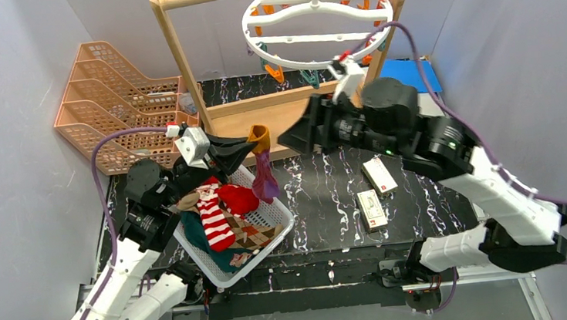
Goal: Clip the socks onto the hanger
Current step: Pick up the sock from the bin.
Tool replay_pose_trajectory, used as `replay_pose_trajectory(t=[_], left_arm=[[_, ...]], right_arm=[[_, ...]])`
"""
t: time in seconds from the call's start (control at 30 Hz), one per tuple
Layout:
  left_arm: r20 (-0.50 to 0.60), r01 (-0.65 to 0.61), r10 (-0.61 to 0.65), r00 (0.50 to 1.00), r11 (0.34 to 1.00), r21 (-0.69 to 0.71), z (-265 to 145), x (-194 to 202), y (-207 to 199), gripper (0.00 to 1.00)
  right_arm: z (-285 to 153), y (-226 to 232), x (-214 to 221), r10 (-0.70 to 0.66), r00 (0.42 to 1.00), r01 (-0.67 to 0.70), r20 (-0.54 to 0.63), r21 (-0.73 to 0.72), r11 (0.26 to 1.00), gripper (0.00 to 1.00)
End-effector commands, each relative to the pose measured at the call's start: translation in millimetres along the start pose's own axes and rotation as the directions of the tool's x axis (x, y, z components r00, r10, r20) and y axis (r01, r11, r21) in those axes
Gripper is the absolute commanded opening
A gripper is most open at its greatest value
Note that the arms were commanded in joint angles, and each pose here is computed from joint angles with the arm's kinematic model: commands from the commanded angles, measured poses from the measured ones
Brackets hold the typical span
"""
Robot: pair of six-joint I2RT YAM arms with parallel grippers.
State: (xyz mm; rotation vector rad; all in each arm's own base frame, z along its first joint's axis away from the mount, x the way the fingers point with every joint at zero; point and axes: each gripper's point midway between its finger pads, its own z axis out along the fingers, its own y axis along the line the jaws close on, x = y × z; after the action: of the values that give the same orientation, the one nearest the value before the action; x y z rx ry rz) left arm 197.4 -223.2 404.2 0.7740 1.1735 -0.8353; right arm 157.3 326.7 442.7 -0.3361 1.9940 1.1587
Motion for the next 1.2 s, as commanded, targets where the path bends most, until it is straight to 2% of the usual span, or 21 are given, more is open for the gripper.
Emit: replay_pose_trajectory(t=[0.0,0.13,0.33,0.47,0.57,0.67,0.97,1.03,1.17], left_arm=[[0.043,-0.046,0.046,0.998,0.999,-0.012,4.4,-25.7,4.4,0.0],[0.02,-0.076,0.076,0.997,0.997,-0.018,8.6,-26.7,9.6,0.0],[0.043,-0.107,0.109,0.993,0.993,-0.043,23.0,-52.1,21.9,0.0],[0.078,-0.018,0.023,0.997,0.998,-0.066,30.2,-64.4,26.3,0.0],[0.105,0.057,-0.044,0.993,0.991,-0.119,24.9,-56.8,31.5,0.0],[0.129,0.103,-0.084,0.988,0.983,-0.152,18.4,-49.3,33.6,0.0],[0.084,0.178,-0.165,0.983,0.966,-0.188,14.0,-13.6,36.2,0.0],[0.071,0.167,-0.156,0.985,0.966,-0.198,9.7,-3.6,36.1,0.0],[0.048,0.139,-0.132,0.99,0.965,-0.222,3.3,4.7,38.0,0.0]], right_arm=[[-48.3,-14.8,-33.9,-0.034,0.974,0.027,0.222,0.034,0.999,0.62],[-65.5,-33.5,-42.3,-0.051,0.948,0.022,0.313,0.094,0.995,0.63],[-77.2,-55.9,-42.2,-0.213,0.95,0.153,0.228,0.254,0.955,0.66],[-87.4,-92.4,-32.5,-0.295,0.929,0.195,0.226,0.378,0.905,0.71],[-102.4,-102.6,-26.6,-0.286,0.906,0.168,0.311,0.354,0.92,0.76],[-107.9,-102.5,-20.5,-0.263,0.894,0.155,0.362,0.3,0.941,0.78],[-86.1,-121.0,16.0,-0.313,0.922,0.235,0.228,0.313,0.92,0.83],[-82.6,-122.9,23.2,-0.294,0.93,0.221,0.221,0.301,0.927,0.87],[-71.3,-114.1,34.9,-0.237,0.938,0.188,0.253,0.203,0.961,0.88]])
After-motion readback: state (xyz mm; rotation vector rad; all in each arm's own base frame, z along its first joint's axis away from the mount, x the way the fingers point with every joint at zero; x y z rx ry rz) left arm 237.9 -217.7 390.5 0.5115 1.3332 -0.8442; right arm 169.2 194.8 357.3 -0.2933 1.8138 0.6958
